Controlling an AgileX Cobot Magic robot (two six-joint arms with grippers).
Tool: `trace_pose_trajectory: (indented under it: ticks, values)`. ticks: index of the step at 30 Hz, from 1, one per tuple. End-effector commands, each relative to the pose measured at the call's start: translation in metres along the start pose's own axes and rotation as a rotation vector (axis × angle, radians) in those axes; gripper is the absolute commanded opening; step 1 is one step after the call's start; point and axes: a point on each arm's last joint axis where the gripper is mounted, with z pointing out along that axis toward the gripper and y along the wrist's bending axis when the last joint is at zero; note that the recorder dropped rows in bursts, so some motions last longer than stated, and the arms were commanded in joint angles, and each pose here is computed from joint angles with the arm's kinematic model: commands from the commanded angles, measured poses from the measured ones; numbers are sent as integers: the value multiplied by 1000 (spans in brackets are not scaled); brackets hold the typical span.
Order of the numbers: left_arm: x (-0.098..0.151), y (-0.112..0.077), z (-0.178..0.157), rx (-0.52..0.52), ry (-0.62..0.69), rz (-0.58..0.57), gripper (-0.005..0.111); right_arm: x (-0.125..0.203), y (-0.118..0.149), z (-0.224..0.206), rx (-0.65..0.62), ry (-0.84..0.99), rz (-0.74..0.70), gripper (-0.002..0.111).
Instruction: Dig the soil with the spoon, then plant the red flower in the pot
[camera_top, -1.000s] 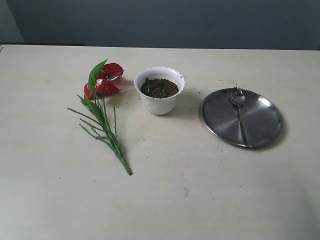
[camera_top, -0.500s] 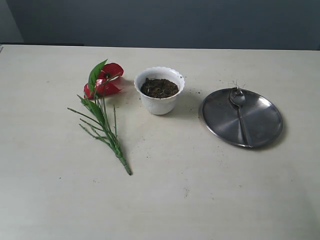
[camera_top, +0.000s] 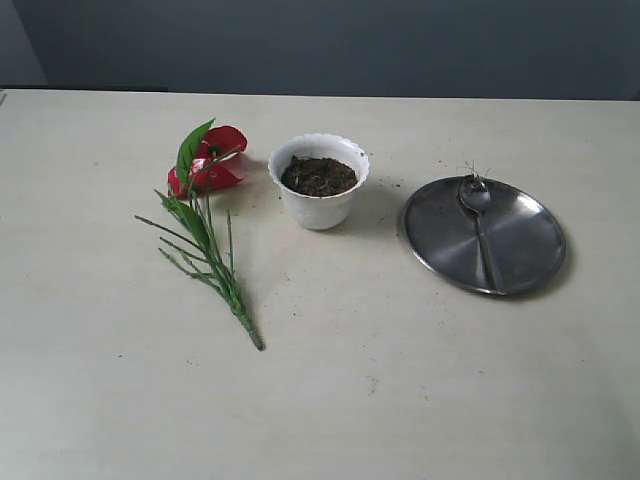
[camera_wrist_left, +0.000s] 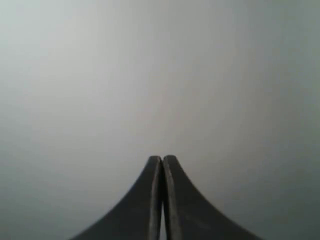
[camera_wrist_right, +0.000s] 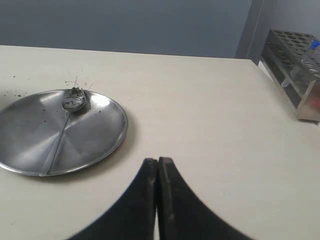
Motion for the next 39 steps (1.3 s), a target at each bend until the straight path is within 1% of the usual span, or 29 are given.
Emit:
trace_pose_trajectory:
  ticks: [1,2,4,5,8,11,14,17,18,21,24,27,31,35,39]
  values:
    - [1,-2,-1,17,24,11,0,1,0,0,2,-8,3,0]
    - [2,-1,-1,5,40,25,0,1,0,0,2,-8,3,0]
    - [6,5,-2,-54,102,58,0,0,0,0,2,-11,3,0]
    - [8,7,-2,-85,124,37,0,0,0,0,2,-11,3,0]
    - [12,15,-4,-174,168,31,0,0,0,0,2,-11,3,0]
    - [12,19,-5,-214,173,65,0,0,0,0,2,-11,3,0]
    - [8,19,-4,-215,129,41,1,0,0,0,2,-11,3,0]
    - [1,20,-5,-230,75,-40,10,0,0,0,2,-11,3,0]
    - [-2,21,-5,-241,64,-70,18,0,0,0,2,-11,3,0]
    - [-5,23,-6,-270,55,-70,39,0,0,0,2,-11,3,0]
    - [-4,25,-7,-289,74,-14,52,1,0,0,2,-8,3,0]
    - [0,28,-6,-324,106,-44,58,1,0,0,2,-8,3,0]
    - [7,30,-3,-337,162,-70,62,1,0,0,2,-8,3,0]
    - [18,25,9,-296,212,-105,63,1,0,0,2,-8,3,0]
    - [38,20,29,-252,304,-150,64,1,0,0,2,-8,3,0]
